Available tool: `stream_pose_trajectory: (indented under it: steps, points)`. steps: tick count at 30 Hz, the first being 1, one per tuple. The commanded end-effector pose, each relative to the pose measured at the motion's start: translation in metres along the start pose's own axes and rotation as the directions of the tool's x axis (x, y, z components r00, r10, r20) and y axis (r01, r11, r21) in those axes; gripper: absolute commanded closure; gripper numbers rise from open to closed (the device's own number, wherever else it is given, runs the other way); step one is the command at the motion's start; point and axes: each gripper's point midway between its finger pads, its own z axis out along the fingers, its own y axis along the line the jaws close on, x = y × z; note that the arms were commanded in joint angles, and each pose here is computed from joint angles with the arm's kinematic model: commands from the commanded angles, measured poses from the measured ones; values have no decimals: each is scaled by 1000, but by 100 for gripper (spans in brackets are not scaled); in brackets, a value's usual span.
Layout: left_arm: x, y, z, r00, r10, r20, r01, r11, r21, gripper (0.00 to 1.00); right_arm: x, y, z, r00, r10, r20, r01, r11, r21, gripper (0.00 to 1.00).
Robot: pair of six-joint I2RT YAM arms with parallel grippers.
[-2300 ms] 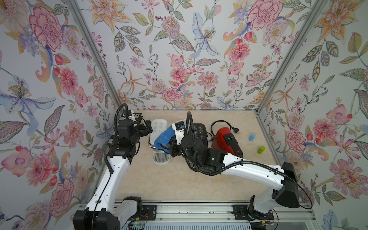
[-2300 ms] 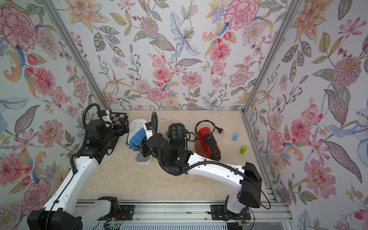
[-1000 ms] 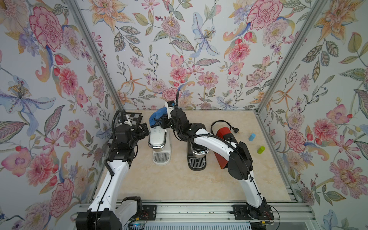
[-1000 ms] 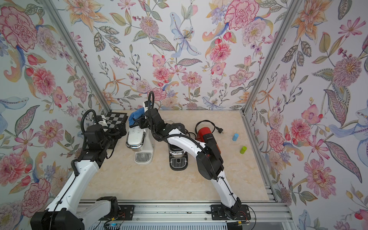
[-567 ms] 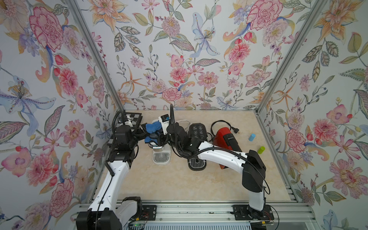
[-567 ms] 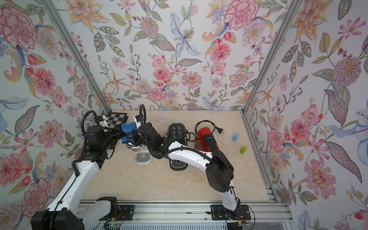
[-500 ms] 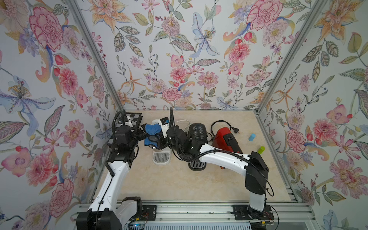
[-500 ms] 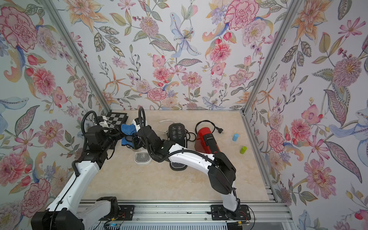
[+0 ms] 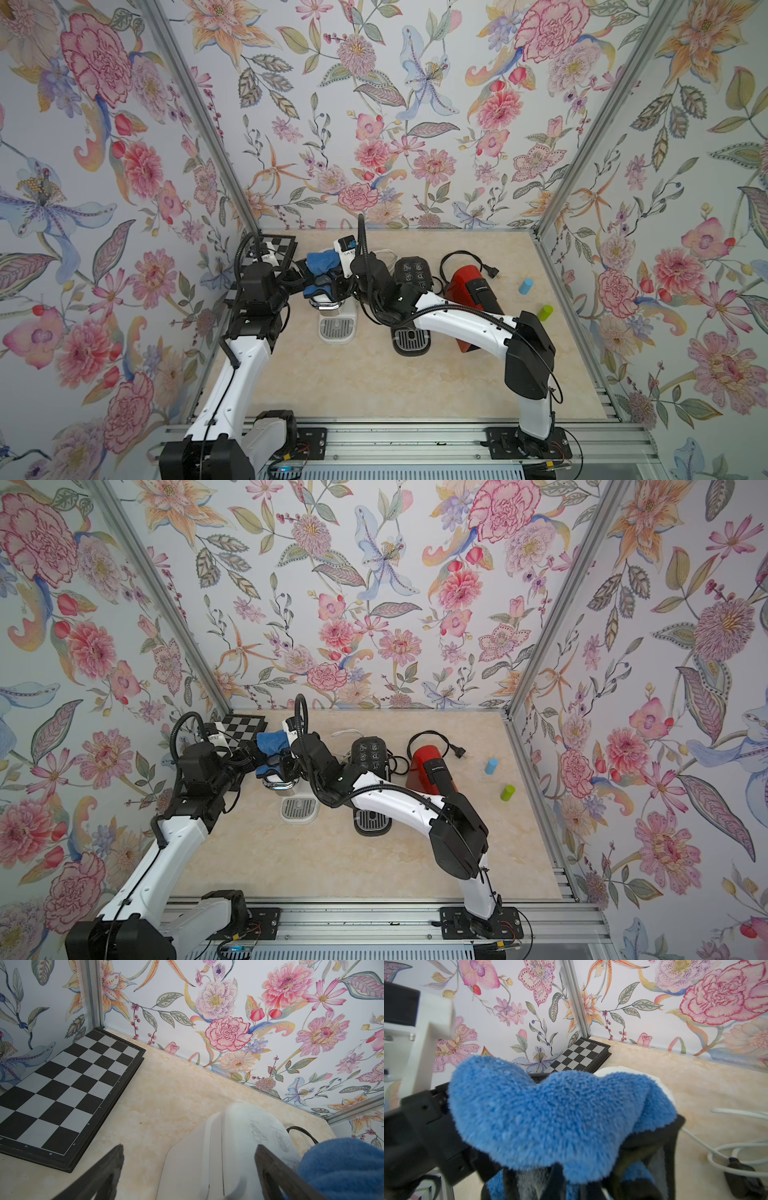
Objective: Wipe the surface of a coffee machine
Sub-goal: Wipe the dirt from the surface of the coffee machine.
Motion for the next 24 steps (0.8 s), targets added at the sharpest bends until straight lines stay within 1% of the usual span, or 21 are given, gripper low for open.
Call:
stream_pose_trajectory:
  steps: [1, 4, 9, 12, 15, 19, 24]
  points:
    - [-3, -3, -3, 1000, -5, 19, 5, 1000, 24, 1, 15, -36, 29, 999, 29, -42, -27, 998, 52, 100]
    - [-3, -3, -2, 1000, -5, 17, 5, 1000, 26, 1, 17, -51, 45, 998, 55, -43, -52, 996, 71, 100]
    - [-2, -6, -2, 1000, -4, 15, 4, 999, 42, 1, 20, -70, 61, 994, 101, -44, -97, 991, 87, 100]
    - [-1, -7, -1, 1000, -4, 10, 3, 999, 51, 1, 21, -67, 60, 993, 103, -52, -99, 992, 72, 100]
    - [-1, -9, -1, 1000, -7, 5, 6, 998, 62, 1, 19, -47, 48, 995, 81, -56, -79, 996, 38, 100]
    - [0, -11, -1, 1000, -9, 5, 8, 998, 70, 1, 15, -6, 24, 998, 31, -55, -33, 999, -26, 100]
    - [1, -13, -1, 1000, -4, 3, 4, 997, 78, 1, 20, 23, -5, 999, -8, -51, 6, 999, -46, 100]
